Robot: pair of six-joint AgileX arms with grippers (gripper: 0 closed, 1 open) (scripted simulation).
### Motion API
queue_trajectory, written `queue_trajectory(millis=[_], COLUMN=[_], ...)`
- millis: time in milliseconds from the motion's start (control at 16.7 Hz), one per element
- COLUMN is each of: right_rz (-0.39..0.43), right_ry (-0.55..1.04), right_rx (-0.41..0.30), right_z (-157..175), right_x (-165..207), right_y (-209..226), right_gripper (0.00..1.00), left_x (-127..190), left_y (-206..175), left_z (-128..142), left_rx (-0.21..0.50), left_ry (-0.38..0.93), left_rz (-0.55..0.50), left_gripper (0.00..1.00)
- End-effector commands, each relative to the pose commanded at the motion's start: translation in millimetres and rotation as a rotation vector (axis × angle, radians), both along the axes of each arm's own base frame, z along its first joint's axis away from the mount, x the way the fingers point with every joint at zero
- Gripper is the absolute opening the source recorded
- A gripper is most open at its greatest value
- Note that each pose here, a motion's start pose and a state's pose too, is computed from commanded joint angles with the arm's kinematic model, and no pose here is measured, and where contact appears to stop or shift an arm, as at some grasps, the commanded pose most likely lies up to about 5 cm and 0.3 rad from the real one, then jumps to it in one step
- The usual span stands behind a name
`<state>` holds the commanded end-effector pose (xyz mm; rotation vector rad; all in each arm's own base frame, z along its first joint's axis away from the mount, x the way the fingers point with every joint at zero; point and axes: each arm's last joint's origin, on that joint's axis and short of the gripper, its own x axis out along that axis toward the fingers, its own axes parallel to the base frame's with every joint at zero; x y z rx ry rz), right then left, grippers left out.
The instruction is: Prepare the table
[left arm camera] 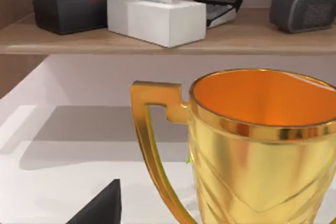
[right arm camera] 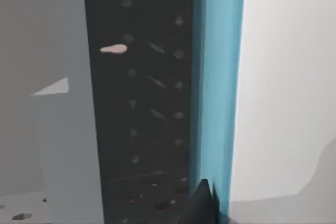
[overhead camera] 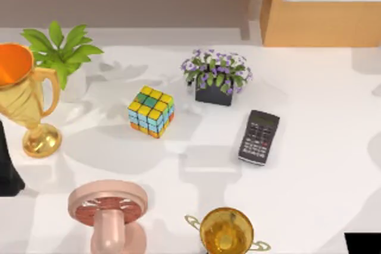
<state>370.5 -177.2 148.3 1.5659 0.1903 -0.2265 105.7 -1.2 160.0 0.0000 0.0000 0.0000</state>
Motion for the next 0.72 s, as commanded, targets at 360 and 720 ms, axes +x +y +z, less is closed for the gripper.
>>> queue_trajectory(millis=[360,720], right_rz=[0.0,0.0], right_ry=[0.0,0.0], right_rx=[0.0,0.0], right_z=[0.0,0.0], right_x=[0.0,0.0], right_y=[0.0,0.0], right_gripper=[0.83,1.0], left_x=[0.0,0.0], left_y=[0.0,0.0], left_z=[0.0,0.0], left_rx=[0.0,0.0], left_ry=[0.0,0.0], left_rz=[0.0,0.0], left_gripper=[1.0,1.0])
